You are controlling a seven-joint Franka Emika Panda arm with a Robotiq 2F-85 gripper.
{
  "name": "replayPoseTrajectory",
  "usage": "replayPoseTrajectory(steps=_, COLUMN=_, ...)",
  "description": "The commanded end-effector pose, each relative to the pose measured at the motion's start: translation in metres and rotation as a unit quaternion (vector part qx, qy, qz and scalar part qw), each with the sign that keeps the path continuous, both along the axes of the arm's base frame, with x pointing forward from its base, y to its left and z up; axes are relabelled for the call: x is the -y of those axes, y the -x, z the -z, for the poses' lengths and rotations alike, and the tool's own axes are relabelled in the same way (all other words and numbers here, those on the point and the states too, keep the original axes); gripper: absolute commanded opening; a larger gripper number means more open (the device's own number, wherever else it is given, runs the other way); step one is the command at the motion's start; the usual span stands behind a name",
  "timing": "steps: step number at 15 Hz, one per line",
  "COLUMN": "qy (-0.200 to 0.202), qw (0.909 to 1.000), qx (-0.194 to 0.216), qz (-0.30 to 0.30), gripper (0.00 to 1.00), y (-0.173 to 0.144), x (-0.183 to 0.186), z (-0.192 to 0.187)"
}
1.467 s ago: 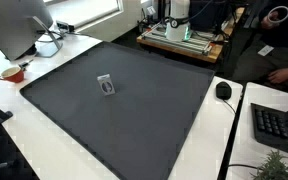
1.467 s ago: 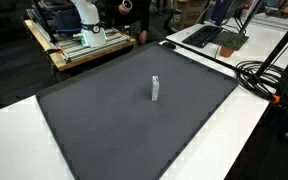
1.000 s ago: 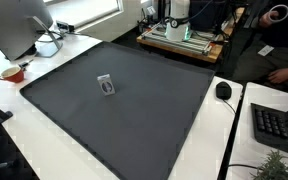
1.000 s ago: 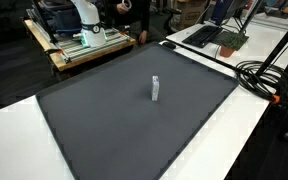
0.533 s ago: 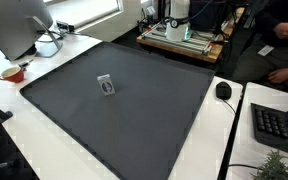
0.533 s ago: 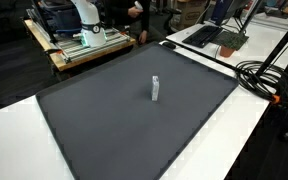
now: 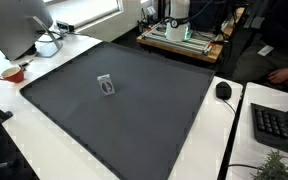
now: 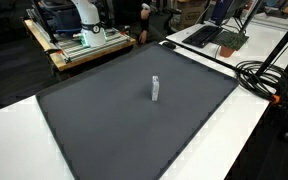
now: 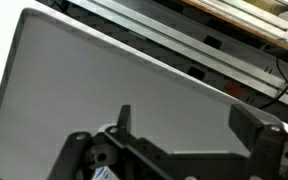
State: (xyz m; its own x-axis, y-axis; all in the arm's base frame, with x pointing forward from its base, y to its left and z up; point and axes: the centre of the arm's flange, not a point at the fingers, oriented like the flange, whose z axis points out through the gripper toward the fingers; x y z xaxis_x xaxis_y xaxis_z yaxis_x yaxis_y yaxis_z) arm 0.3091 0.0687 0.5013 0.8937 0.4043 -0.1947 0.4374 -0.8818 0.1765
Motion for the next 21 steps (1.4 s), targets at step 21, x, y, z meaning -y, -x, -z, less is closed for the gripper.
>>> replayPoseTrajectory(steps=21, qy=0.232, qw=0.9160, qx=-0.087, qz=-0.315, gripper=1.00, y=-0.097, x=-0.083, z=0.144)
